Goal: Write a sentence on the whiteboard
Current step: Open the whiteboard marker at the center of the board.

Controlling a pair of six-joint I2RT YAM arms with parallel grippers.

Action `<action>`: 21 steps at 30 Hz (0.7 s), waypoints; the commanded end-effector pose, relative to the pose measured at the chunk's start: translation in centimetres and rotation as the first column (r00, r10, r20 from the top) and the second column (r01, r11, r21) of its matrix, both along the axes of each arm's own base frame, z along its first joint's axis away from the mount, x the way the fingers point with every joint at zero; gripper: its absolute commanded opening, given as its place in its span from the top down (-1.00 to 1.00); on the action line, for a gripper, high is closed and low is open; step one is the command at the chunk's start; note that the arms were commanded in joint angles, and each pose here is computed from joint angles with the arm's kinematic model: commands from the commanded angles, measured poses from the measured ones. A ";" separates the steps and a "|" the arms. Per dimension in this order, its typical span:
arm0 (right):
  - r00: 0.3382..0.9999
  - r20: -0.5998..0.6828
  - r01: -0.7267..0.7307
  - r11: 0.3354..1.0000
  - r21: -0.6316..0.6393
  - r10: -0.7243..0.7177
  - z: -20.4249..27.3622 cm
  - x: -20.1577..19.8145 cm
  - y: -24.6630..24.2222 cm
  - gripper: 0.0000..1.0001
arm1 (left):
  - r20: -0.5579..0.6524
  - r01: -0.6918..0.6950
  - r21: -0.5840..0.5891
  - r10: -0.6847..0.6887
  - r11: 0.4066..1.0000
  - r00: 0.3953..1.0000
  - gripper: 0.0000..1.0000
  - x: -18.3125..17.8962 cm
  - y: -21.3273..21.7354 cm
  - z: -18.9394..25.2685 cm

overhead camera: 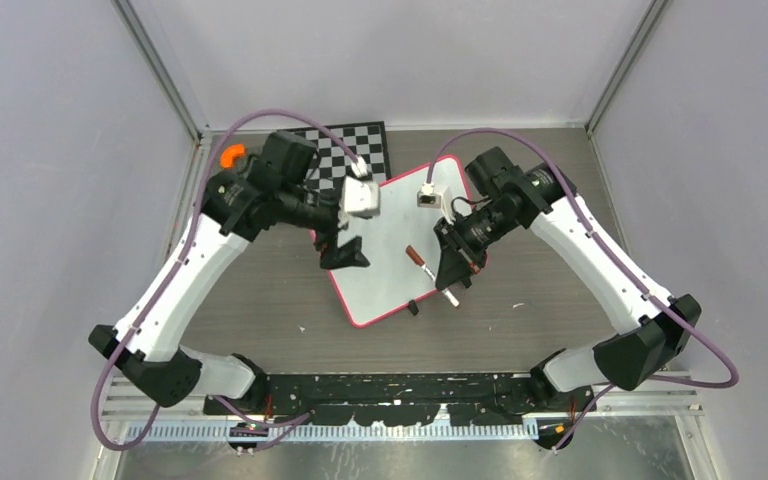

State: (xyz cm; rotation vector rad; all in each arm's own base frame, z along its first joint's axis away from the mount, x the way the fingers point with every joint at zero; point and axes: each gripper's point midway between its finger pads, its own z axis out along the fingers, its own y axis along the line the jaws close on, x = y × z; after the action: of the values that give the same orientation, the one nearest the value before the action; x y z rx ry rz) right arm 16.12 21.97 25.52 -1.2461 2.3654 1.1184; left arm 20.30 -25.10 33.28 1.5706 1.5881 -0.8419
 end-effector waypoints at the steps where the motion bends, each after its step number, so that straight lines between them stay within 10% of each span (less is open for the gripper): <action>1: 0.983 -0.169 -0.047 0.993 0.109 0.065 1.4 -3.2 2.1 0.99 | 0.367 0.180 0.125 -0.214 0.976 0.905 -0.75 -1.8 -0.8 -0.2; 7: 0.969 -0.231 -0.059 0.989 0.135 0.089 1.6 -4.5 3.0 0.99 | 0.651 0.303 0.233 -0.380 0.924 0.657 -0.62 -3.7 -3.0 -0.3; 21: 0.946 -0.294 -0.102 0.985 0.142 0.141 1.6 -6.3 3.5 1.00 | 0.735 0.320 0.298 -0.430 0.899 0.524 -0.22 -3.4 -7.0 -2.5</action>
State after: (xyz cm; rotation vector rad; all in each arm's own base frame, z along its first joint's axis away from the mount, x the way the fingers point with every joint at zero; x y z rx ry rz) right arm 10.67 25.13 26.34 -1.2741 2.4208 1.4886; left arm 15.88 -30.51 28.95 2.0895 0.7365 -0.2287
